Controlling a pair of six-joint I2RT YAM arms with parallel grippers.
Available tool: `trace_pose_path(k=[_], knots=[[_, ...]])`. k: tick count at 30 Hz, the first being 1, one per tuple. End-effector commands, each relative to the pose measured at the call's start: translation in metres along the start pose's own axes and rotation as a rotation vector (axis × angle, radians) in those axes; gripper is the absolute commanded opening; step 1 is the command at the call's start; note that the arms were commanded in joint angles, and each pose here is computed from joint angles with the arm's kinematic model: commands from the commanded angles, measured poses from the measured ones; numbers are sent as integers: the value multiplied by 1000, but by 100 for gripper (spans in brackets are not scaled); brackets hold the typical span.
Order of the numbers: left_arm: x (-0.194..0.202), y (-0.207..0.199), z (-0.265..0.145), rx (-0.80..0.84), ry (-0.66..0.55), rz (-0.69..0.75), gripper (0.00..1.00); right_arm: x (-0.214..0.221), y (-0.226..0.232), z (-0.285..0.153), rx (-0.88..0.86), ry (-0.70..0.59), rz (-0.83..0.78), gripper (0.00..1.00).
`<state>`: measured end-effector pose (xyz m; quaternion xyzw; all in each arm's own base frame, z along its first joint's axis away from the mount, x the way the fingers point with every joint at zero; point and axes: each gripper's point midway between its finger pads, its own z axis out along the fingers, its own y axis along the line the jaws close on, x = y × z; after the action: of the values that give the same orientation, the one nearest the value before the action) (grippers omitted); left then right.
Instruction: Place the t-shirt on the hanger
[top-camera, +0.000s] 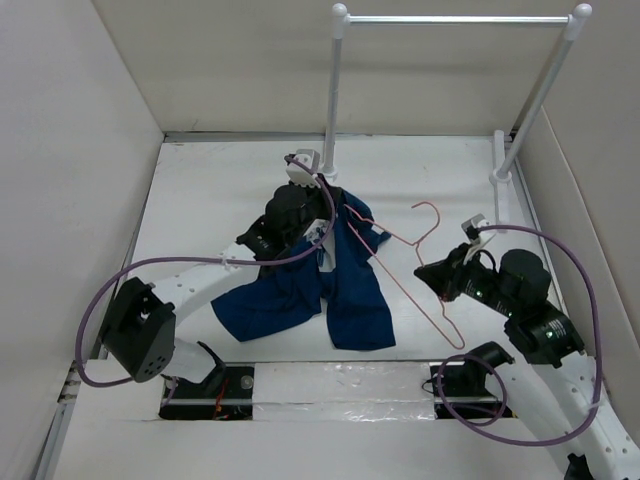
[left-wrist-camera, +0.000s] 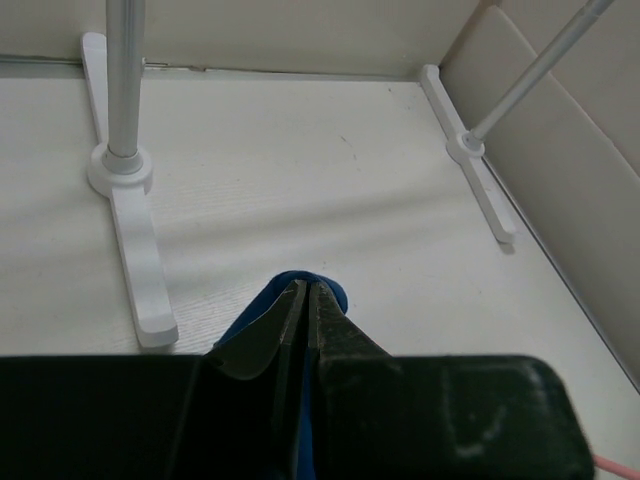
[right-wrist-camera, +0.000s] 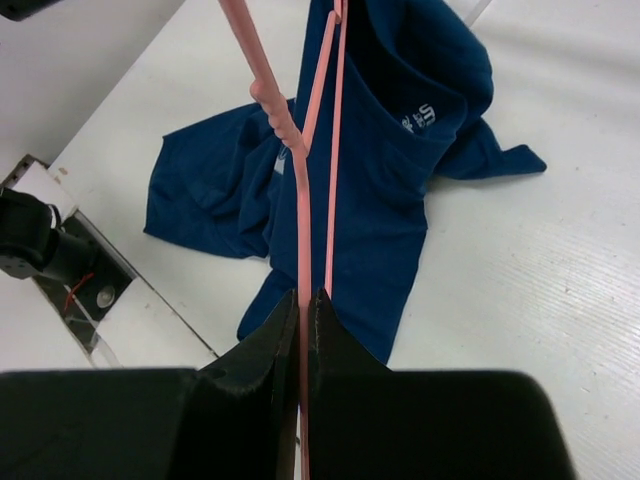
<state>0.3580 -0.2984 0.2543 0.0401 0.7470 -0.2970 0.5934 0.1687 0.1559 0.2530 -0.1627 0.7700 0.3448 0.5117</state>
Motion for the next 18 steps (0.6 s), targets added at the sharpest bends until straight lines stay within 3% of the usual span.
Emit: trace_pose_path(k=[1, 7, 10, 18], knots=[[-35, -13, -13, 52, -96, -38, 0, 0, 12, 7, -72, 13, -17, 0], [-35, -40, -23, 132, -92, -48, 0, 0, -5, 28, 12, 14, 12, 0], [-38, -46, -32, 156, -86, -60, 0, -31, -10, 33, 81, -93, 13, 0], [-63, -18, -50, 10, -179, -58, 0, -77, -23, 13, 248, -210, -25, 0]])
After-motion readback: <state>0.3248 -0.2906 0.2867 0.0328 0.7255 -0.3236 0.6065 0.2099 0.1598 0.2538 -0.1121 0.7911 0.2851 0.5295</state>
